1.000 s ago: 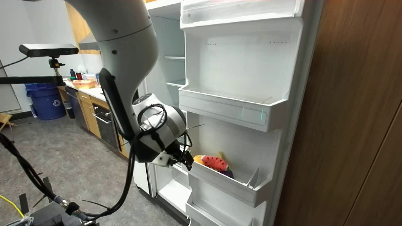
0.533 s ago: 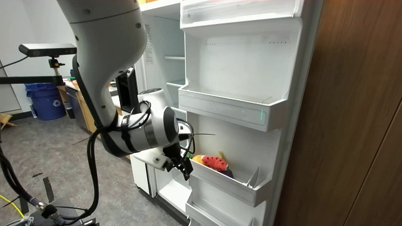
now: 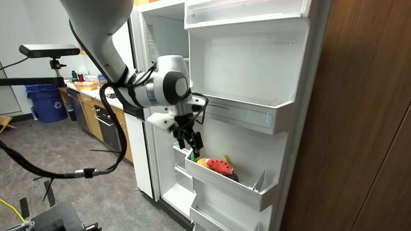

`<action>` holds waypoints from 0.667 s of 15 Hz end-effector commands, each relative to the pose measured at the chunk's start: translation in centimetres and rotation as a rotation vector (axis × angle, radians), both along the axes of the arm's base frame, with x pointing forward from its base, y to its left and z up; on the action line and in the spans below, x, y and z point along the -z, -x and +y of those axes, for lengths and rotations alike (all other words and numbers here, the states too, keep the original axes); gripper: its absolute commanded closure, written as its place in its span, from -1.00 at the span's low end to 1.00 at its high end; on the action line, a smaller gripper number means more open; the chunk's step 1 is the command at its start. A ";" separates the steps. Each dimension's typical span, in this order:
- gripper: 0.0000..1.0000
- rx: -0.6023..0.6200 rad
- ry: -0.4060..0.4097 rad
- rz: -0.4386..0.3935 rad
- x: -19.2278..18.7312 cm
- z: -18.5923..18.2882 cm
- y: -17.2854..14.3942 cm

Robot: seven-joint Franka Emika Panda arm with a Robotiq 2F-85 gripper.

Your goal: Move the watermelon plush toy from the top compartment to the bottom compartment.

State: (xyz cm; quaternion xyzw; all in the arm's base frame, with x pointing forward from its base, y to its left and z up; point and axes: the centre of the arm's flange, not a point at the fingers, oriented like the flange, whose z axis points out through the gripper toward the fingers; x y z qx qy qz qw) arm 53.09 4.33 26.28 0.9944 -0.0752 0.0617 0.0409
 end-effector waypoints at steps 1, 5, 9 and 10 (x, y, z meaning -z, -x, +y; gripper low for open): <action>-1.00 0.017 0.012 0.032 -3.9 6.3 -3.3; -1.00 -0.018 -0.002 0.018 -4.7 8.9 -2.5; -1.00 -0.019 0.007 0.009 -5.9 8.4 -3.1; -1.00 -0.017 0.008 0.010 -5.9 8.1 -3.1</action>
